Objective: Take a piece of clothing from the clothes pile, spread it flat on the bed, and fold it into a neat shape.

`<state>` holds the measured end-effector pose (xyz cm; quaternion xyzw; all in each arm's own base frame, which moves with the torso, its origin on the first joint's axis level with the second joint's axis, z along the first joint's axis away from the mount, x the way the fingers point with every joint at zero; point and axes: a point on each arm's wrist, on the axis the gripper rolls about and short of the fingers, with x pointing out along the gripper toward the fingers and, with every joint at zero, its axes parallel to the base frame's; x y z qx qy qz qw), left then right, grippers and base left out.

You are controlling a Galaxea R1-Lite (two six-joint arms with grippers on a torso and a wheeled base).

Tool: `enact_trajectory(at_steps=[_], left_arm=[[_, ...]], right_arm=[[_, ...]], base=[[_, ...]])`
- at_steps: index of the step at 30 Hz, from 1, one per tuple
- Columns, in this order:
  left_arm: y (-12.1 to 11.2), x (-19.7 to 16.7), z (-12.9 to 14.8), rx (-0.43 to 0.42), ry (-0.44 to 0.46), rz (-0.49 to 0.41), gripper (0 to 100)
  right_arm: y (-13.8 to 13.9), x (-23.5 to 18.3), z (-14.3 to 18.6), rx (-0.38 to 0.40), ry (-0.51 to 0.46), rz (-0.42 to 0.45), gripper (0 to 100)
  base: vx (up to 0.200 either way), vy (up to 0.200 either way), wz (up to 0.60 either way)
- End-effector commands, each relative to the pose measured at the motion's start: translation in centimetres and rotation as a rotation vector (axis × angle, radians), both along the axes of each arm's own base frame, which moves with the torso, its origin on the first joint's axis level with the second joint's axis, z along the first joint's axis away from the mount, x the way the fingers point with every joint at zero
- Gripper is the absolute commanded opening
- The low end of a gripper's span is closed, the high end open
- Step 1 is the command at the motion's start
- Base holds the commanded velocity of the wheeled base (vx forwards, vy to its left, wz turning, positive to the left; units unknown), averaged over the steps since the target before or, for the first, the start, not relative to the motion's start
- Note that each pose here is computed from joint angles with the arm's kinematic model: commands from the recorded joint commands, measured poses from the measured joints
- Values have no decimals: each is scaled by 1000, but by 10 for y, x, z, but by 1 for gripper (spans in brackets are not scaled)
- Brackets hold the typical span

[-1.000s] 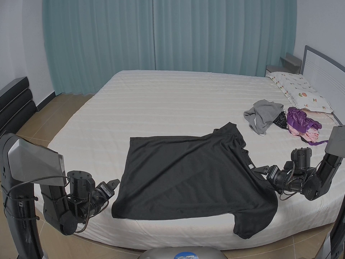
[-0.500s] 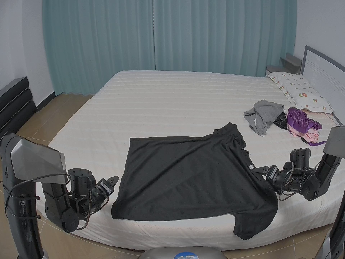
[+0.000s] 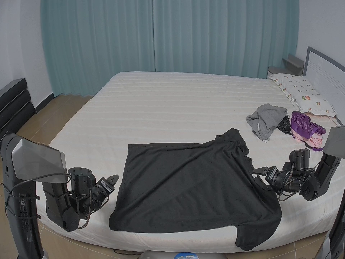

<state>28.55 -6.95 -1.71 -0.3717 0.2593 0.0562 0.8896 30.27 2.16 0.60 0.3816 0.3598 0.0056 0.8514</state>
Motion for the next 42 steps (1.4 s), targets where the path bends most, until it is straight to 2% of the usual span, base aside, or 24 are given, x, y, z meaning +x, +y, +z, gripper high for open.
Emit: enact_trajectory(at_steps=[1,6,14,17,21,25,29,42], left_arm=[[-3,4,4,-6,-23,-5,100],[-8,36,11,-18,-94,2,100],[-18,99,11,-9,-107,8,100],[-22,130,5,33,-90,1,100],[-23,166,1,47,-141,4,100],[-25,181,-12,48,-110,-10,100],[-31,205,-38,52,-98,-8,100],[-34,225,-44,48,-102,-8,100]], right_arm=[[0,0,-1,1,3,-1,100],[0,0,-1,3,4,0,100],[1,-1,-3,2,14,2,100],[1,-2,-5,1,20,2,100],[1,-2,-5,0,21,5,100],[1,-2,-6,-1,23,5,100],[1,-2,-7,-2,27,6,100],[4,-3,-13,-6,50,10,100]], base=[[0,0,0],[0,0,0],[0,0,0],[0,0,0],[0,0,0],[0,0,0],[0,0,0],[0,0,0]])
